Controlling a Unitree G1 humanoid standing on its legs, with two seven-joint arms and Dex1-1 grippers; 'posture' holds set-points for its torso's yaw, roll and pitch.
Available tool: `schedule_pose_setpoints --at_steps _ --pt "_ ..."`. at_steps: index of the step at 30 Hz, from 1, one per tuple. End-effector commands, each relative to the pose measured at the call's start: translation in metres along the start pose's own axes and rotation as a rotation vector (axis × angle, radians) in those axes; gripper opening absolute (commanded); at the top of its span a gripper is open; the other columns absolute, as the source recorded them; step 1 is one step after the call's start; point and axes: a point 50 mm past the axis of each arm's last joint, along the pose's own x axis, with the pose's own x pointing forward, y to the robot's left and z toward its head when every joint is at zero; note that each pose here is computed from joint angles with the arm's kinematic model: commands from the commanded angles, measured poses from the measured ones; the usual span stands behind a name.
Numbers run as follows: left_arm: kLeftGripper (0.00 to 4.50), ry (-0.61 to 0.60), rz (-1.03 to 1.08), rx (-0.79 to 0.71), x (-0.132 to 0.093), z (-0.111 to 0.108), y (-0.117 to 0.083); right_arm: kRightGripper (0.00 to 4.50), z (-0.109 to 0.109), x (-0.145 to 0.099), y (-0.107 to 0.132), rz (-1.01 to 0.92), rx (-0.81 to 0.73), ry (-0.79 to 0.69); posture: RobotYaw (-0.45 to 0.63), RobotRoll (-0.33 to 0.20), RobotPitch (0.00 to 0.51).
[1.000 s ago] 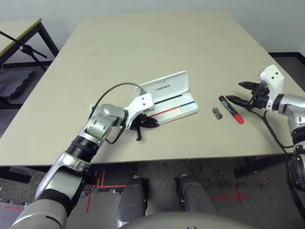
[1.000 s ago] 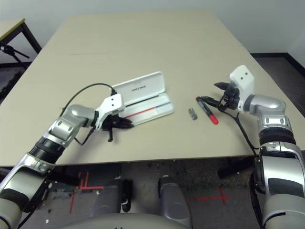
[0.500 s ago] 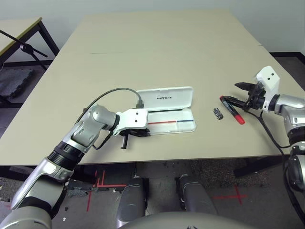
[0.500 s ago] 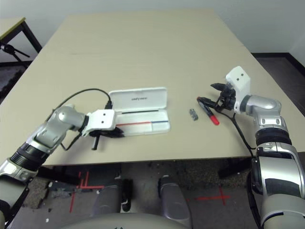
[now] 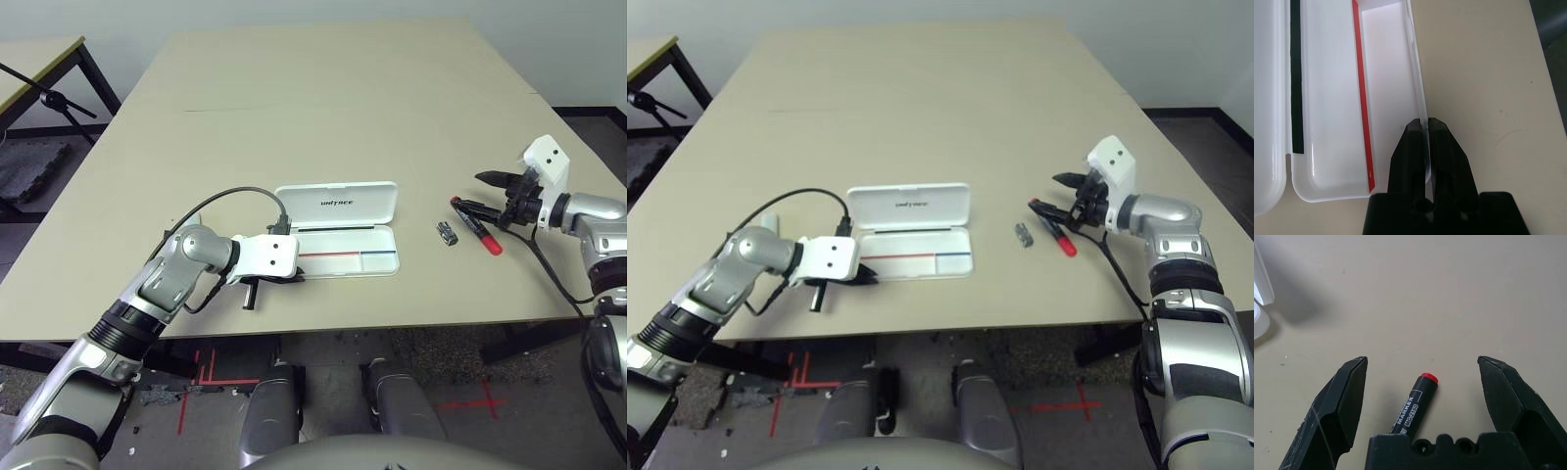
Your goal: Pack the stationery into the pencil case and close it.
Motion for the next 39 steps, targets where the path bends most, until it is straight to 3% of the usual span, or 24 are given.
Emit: schedule_pose_setpoints --at_steps 1,13,18,26,34,39 --pt "0.03 0.031 0.006 -0.052 -0.003 -0.006 -0.006 4.50 -0.002 0.002 0.002 0.011 -0.005 0.011 0.05 0.000 0.087" --pt "0.03 0.024 0.017 -0.080 -0.003 -0.004 -0.011 4.50 -0.002 0.005 0.003 0.019 -0.014 0.022 0.06 0.000 0.095" --pt "1.51 -0.007 0.037 -0.060 -0.005 0.004 -0.009 4.50 -0.003 0.005 0.004 0.025 -0.016 0.024 0.06 0.000 0.095" --pt "4.46 -0.144 0.088 0.065 -0.019 0.032 -0.005 4.50 0.000 0.004 0.003 0.033 -0.013 0.015 0.05 0.000 0.089" --pt "4.46 -0.262 0.191 0.096 -0.044 0.047 0.000 4.50 0.009 -0.004 0.002 0.042 -0.008 -0.028 0.04 0.000 0.088" --pt "4.46 -0.253 0.203 0.091 -0.050 0.047 0.000 4.50 0.018 -0.012 0.000 -0.028 0.051 -0.014 0.03 0.000 0.091"
